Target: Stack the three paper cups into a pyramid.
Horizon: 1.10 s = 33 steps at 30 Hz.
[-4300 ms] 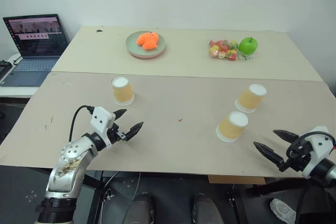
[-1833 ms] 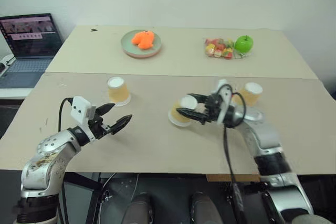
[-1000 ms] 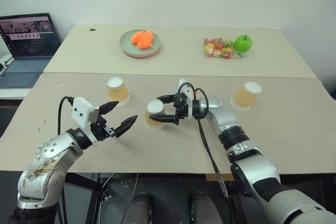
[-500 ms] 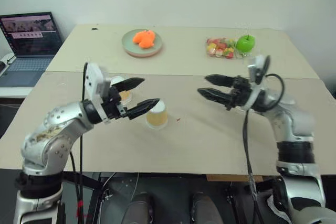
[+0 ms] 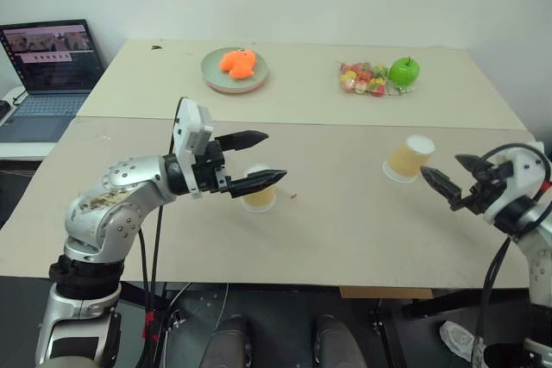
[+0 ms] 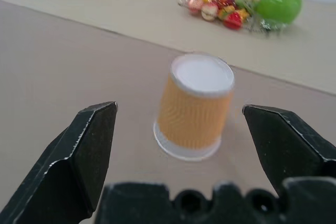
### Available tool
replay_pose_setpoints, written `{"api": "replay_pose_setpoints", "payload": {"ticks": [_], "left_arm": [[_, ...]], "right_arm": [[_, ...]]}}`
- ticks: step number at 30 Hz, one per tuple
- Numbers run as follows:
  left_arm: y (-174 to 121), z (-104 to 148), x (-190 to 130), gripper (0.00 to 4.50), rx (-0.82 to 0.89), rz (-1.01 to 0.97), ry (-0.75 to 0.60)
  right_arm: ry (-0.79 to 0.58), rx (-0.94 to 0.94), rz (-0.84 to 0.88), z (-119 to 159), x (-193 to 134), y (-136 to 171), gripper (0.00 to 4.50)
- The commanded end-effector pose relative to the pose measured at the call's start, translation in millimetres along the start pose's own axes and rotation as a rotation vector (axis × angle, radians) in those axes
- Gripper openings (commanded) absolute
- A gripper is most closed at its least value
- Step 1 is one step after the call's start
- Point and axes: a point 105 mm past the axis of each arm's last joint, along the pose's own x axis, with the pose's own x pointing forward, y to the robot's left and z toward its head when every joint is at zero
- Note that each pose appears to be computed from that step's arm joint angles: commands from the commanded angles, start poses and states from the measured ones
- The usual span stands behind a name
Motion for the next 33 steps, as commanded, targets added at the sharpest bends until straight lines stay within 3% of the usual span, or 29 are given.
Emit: {"api": "replay_pose_setpoints", "payload": {"ticks": [1, 14, 33], "left_arm": [[-1, 11, 3, 4.5, 0.065, -0.02, -0.027], [0, 11, -2, 4.5, 0.074, 0.018, -0.025], [-1, 13, -10, 4.5, 0.064, 0.1, -0.036]], "right_arm": [[-0.05, -0.024, -0.019, 7, 2, -1, 4.46], [-0.073, 0.072, -0.034, -3, 38, -21, 4.46], [-0.084, 0.105, 0.037, -2, 73, -19, 4.46]]}}
